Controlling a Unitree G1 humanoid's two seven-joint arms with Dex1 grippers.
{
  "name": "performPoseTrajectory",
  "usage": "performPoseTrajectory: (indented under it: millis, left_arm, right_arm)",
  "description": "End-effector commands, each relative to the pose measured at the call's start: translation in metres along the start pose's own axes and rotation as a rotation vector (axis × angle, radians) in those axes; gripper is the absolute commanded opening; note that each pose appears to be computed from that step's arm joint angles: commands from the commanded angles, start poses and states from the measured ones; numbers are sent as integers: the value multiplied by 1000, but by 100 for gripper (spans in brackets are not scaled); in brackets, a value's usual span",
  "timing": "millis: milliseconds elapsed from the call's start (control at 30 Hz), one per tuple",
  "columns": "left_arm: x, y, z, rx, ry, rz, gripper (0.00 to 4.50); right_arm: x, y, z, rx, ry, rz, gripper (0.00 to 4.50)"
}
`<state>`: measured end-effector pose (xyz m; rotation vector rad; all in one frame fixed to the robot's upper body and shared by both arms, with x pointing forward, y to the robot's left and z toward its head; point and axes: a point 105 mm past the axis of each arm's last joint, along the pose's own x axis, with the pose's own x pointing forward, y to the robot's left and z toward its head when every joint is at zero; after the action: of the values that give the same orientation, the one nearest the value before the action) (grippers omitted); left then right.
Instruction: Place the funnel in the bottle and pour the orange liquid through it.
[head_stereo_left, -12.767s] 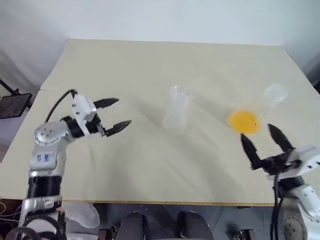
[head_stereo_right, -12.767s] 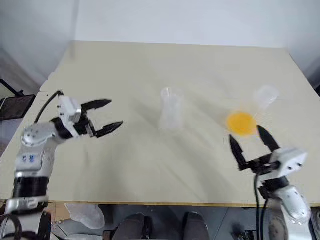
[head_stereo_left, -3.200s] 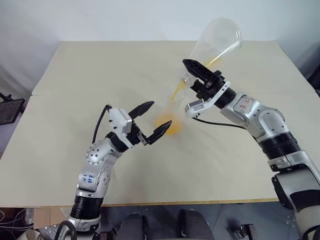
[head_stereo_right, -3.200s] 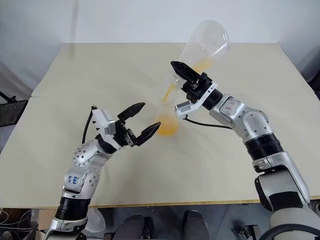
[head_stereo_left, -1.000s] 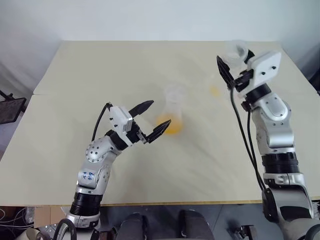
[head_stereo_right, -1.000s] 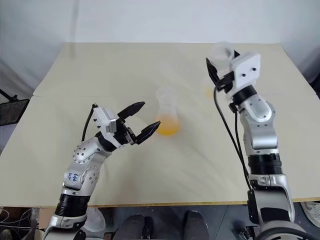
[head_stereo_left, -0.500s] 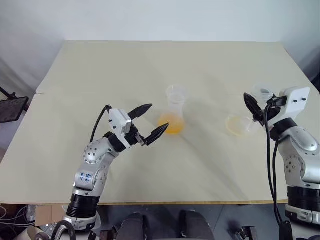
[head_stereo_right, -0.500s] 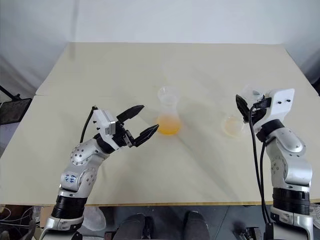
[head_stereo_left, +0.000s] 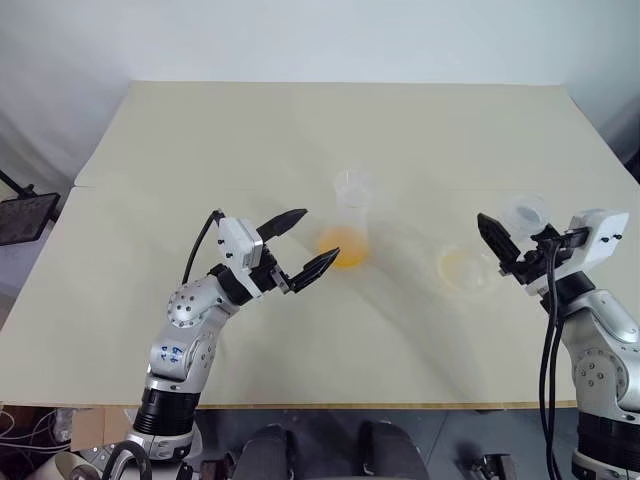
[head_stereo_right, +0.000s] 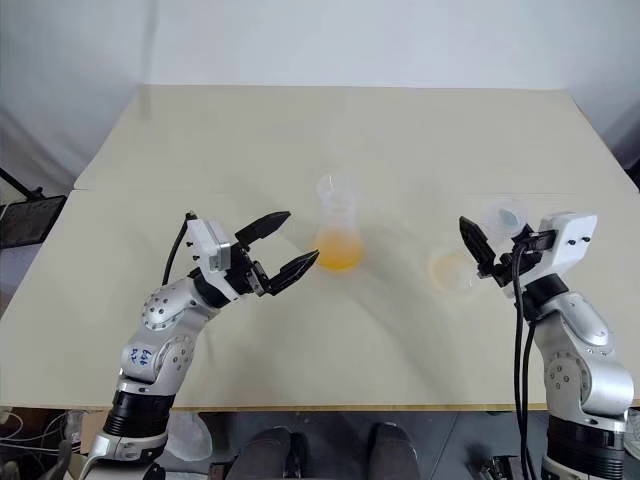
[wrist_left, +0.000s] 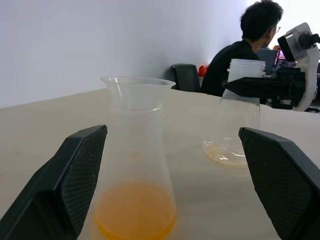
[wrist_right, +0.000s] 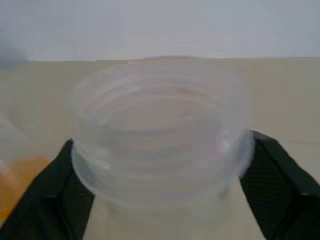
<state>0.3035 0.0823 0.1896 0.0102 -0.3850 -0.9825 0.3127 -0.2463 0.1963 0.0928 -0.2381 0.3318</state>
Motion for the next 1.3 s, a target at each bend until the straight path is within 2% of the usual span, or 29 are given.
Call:
performPoseTrajectory:
  millis: [33,400,667,833,933,1100,1200,1300]
  left_arm:
    - [1,-1,12,24,-41,-5,450]
    - [3,1,11,27,-41,-16,450]
    - [-2,4,12,38,-35,-18,450]
    - [-16,10,15,69,28,-39,450]
    - [-29,13,15,117,97,-54,450]
    - [-52,18,13,146,193,-61,450]
    - [-64,16,9,146,257,-76,450]
    - [-73,12,11,158,273,-82,450]
  right_arm:
    - [-4,2,32,-59,-87,34,446]
    - [-5,-16,53,-176,-136,-33,446]
    - [1,-7,96,-148,-300,26,446]
    - [8,30,116,-210,-353,259,446]
    - [10,53,110,-140,-271,440,446]
    - [1,86,90,-191,-157,659,446]
    - [-13,98,67,-230,-60,763,446]
    - [-40,107,32,-285,75,887,446]
